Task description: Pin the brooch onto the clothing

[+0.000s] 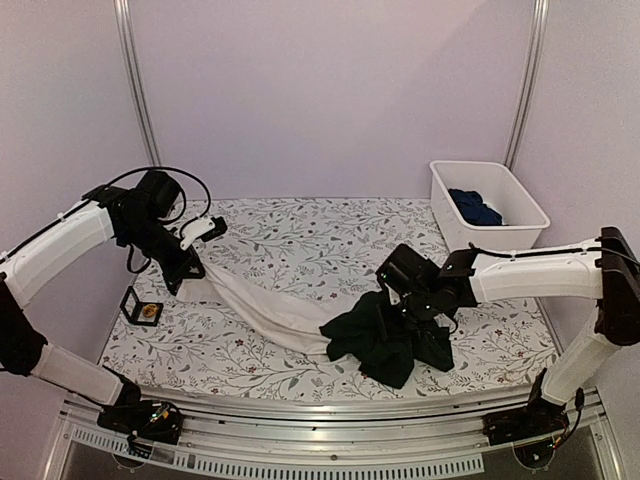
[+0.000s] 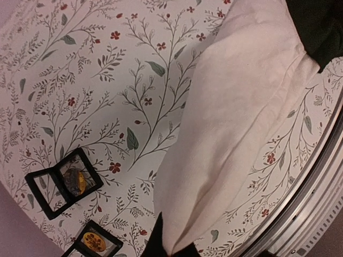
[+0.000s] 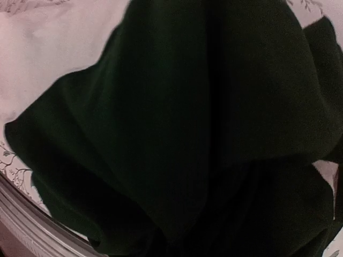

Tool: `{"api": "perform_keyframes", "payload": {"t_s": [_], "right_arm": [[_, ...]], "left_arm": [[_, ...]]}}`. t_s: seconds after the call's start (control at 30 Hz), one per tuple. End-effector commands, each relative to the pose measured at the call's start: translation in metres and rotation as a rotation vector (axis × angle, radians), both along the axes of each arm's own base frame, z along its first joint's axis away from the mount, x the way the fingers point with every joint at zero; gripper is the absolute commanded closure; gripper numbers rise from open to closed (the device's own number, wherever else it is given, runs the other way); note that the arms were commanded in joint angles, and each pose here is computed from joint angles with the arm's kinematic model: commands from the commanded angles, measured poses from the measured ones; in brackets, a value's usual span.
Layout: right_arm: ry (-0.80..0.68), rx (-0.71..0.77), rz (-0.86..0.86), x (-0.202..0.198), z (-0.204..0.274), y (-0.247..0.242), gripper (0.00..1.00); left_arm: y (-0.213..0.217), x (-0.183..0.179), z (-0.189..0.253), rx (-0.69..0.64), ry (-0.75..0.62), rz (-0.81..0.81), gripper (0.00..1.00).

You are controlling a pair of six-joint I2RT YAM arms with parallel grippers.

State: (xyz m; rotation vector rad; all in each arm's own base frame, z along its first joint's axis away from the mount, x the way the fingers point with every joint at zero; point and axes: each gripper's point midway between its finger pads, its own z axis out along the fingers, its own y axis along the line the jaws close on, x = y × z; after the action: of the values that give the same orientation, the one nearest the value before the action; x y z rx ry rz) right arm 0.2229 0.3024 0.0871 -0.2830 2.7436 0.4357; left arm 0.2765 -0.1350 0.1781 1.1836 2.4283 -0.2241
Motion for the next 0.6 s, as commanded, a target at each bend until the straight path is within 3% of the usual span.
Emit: {"api": "perform_keyframes", "payload": {"t_s": [0.0, 0.1, 0.3, 0.33, 0.4, 0.43, 0.57], "right_arm": [[0.212, 0.038, -0.058, -0.037, -0.046, 0.013, 0.91], [0.238, -0.027, -0.065, -0.045, -0.059, 0.011, 0.82], [0.239, -0.02, -0.023, -0.06, -0.047, 0.021, 0.74], [0.235, 0.001, -0.008, -0.062, -0.041, 0.027, 0.77], [0.216, 0.068, 0.054, -0.068, -0.025, 0.047, 0.93], [0.202, 0.106, 0.092, -0.071, -0.014, 0.059, 0.96], [0.16, 0.191, 0.276, -0.095, 0.015, 0.101, 0.81]], "left_arm": [[0.001, 0.008, -0.009, 0.025, -0.049, -0.001, 1.0], [0.0, 0.006, -0.012, 0.023, -0.041, -0.013, 1.0], [0.002, 0.005, -0.017, 0.036, -0.037, -0.02, 1.0], [0.002, 0.005, -0.018, 0.037, -0.036, -0.021, 1.0], [0.002, 0.006, -0.019, 0.04, -0.037, -0.02, 1.0], [0.003, 0.007, -0.019, 0.043, -0.038, -0.019, 1.0], [0.003, 0.008, -0.018, 0.044, -0.043, -0.018, 1.0]]}}
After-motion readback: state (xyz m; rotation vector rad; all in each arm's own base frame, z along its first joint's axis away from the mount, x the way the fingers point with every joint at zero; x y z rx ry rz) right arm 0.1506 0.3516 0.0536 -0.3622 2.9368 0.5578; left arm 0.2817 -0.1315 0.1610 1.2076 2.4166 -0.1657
